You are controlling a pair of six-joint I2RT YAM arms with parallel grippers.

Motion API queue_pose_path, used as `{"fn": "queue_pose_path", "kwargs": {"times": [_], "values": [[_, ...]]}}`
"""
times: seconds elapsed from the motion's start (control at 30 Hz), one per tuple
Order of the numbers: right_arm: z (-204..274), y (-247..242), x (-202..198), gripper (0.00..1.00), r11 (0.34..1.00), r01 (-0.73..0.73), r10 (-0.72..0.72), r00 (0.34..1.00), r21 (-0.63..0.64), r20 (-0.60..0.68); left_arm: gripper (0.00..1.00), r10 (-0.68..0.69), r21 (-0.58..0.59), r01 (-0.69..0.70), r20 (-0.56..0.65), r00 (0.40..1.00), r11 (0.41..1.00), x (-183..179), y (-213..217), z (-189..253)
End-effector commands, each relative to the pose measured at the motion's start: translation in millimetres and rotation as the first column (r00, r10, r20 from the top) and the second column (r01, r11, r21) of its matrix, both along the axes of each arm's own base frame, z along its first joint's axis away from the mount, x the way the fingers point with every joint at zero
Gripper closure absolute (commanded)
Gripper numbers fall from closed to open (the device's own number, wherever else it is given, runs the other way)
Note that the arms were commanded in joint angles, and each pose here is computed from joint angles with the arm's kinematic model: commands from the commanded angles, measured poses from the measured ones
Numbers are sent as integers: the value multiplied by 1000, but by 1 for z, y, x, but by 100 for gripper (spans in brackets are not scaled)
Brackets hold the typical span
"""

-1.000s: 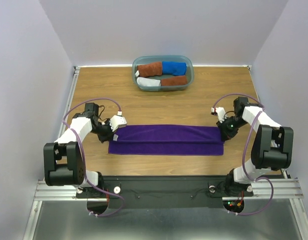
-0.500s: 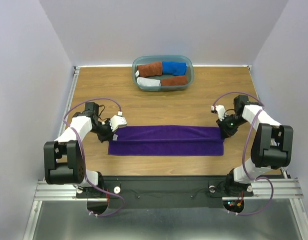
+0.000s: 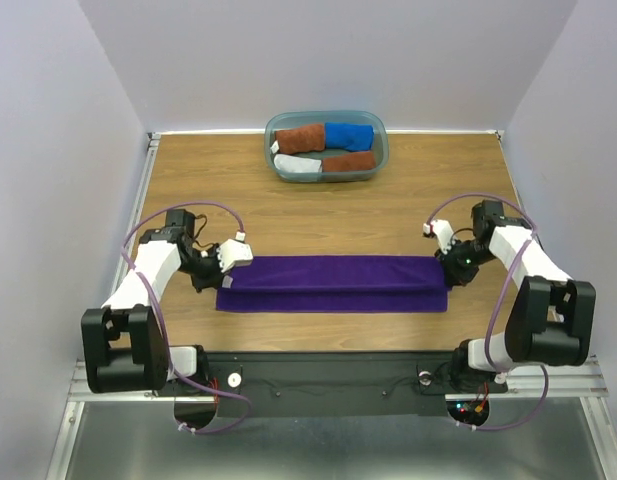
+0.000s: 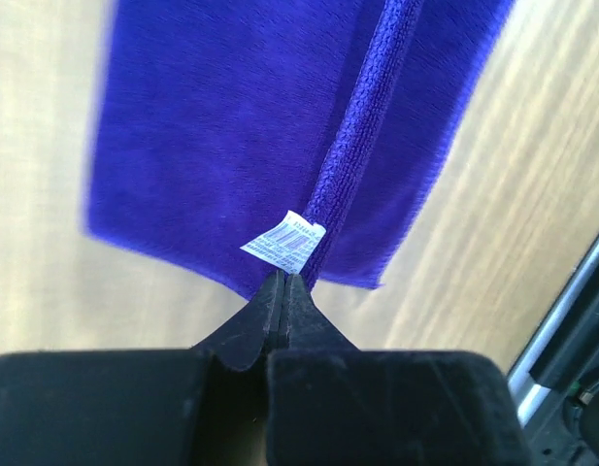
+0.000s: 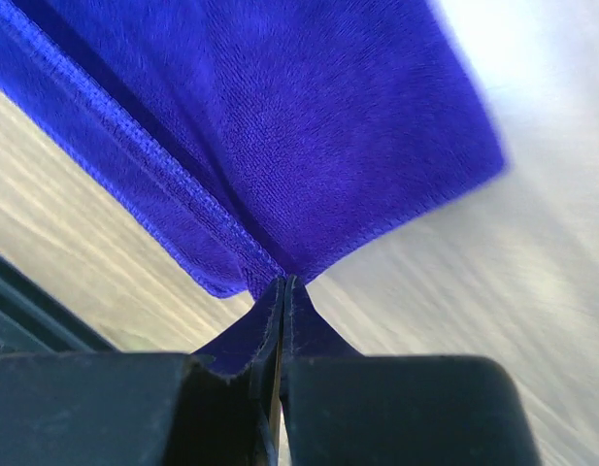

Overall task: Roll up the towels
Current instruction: Fold the towel

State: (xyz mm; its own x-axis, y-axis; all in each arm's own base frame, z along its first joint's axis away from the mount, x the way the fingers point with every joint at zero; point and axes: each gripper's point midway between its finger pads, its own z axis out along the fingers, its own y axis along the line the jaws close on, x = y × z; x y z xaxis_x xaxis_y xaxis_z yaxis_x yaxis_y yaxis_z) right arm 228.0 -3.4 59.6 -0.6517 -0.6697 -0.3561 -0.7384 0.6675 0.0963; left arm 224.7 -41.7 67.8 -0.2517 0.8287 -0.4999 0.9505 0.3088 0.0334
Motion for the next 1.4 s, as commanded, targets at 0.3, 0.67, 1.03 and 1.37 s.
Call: {"fn": "queue_pose_path", "kwargs": {"times": [0.3, 0.67, 1.03, 1.37], "values": [[-43, -8, -20, 99, 999, -23, 19, 990, -27, -136, 100, 18, 116, -5, -116, 993, 993, -24, 19, -53], [-6, -11, 9, 99, 999, 0, -2, 999, -37, -40, 100, 12, 49, -8, -94, 995, 999, -5, 9, -12], [24, -9, -12, 99, 997, -64, 64, 998, -44, -20, 100, -75, 94, 87, -117, 990, 992, -40, 17, 6], [-16, -13, -27, 99, 995, -82, 76, 990, -54, -117, 100, -59, 152, 89, -195, 979, 984, -56, 27, -25]]}}
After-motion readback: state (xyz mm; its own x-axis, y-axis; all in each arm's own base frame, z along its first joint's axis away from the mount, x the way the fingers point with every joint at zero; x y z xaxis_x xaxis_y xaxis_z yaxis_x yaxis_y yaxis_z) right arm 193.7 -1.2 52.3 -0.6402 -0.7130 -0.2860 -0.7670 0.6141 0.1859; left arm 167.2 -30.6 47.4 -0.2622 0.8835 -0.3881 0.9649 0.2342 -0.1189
